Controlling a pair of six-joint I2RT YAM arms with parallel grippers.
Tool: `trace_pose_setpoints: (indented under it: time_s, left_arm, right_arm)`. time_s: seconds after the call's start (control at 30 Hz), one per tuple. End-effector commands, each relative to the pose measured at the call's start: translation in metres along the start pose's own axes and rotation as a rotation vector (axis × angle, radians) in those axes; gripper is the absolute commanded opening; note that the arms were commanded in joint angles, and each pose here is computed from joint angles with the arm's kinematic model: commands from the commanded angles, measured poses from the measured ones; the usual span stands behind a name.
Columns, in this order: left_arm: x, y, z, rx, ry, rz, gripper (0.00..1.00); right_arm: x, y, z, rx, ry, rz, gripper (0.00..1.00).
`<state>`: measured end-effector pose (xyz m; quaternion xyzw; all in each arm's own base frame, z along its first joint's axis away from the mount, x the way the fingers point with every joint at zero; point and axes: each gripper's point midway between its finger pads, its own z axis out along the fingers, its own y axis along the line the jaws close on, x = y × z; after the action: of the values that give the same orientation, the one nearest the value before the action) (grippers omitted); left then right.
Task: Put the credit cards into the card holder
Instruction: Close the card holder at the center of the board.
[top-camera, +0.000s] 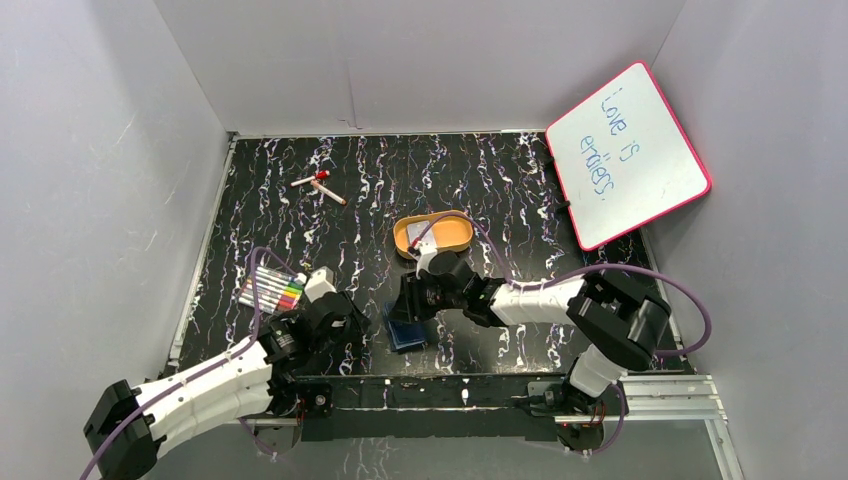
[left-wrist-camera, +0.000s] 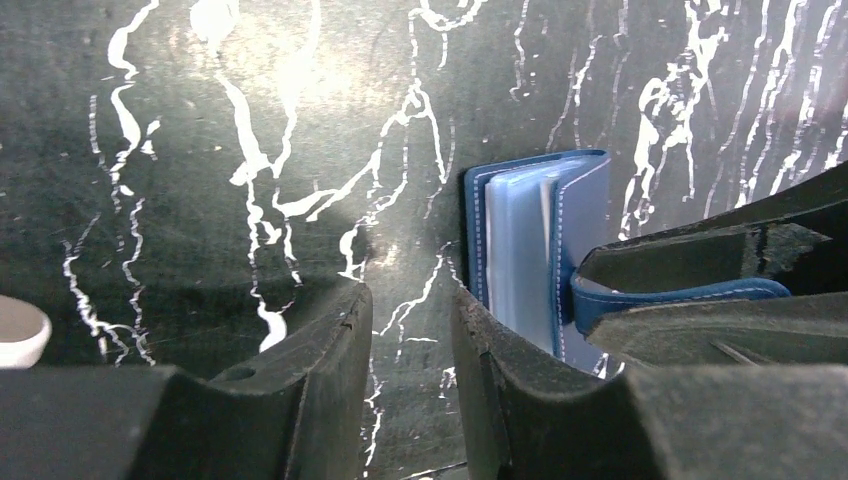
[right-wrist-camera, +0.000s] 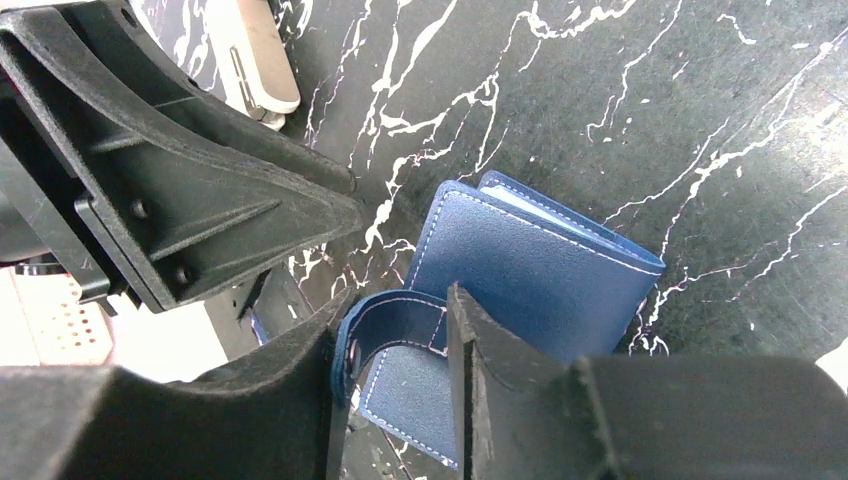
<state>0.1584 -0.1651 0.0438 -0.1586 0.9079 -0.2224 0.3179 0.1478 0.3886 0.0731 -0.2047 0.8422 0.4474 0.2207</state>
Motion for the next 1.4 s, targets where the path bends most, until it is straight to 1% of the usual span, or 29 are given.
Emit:
trace_pose_setpoints:
  time_s: [0.0, 0.17, 0.33, 0.43, 0.57, 0.7, 0.77, 0.9, 1.1, 1.2, 1.37]
  left_arm:
    - [-0.013, 0.005, -0.006, -0.046, -0.047, -0.002, 0.35]
    - [-0.033, -0.009, -0.016, -0.029, -0.108, -0.018, 0.42]
    - [-0.049, -0.014, -0.027, -0.041, -0.153, -0.019, 0.47]
    - [-0.057, -0.018, -0.033, -0.029, -0.177, -0.024, 0.50]
    - [-0.063, -0.027, -0.038, -0.010, -0.187, -0.030, 0.53]
    - [-0.063, -0.040, -0.038, 0.030, -0.169, -0.043, 0.54]
    - [-0.058, -0.047, -0.035, 0.055, -0.141, -0.049, 0.54]
    - [-0.043, -0.059, -0.026, 0.101, -0.061, -0.077, 0.50]
    - [-0.016, -0.055, -0.007, 0.124, 0.043, -0.109, 0.44]
    - [-0.003, -0.050, 0.002, 0.138, 0.091, -0.115, 0.38]
    - [0.016, -0.042, 0.012, 0.136, 0.162, -0.110, 0.26]
  right_arm:
    - [-0.011, 0.018, 0.004, -0.054, -0.012, -0.028, 0.48]
    - [0.000, 0.025, 0.007, -0.095, 0.032, -0.053, 0.64]
    - [0.011, 0.036, 0.016, -0.130, 0.093, -0.108, 0.75]
    - [0.020, 0.039, 0.021, -0.118, 0.127, -0.158, 0.77]
    - [0.032, 0.028, 0.022, -0.080, 0.146, -0.190, 0.77]
    - [0.039, 0.017, 0.022, -0.021, 0.134, -0.245, 0.76]
    - [0.040, 0.012, 0.021, 0.006, 0.120, -0.274, 0.76]
    - [0.043, 0.005, 0.020, 0.047, 0.097, -0.324, 0.74]
    - [0.047, 0.002, 0.018, 0.058, 0.084, -0.351, 0.74]
    - [0.046, 0.003, 0.018, 0.057, 0.081, -0.354, 0.74]
    - [0.045, 0.004, 0.018, 0.058, 0.073, -0.355, 0.74]
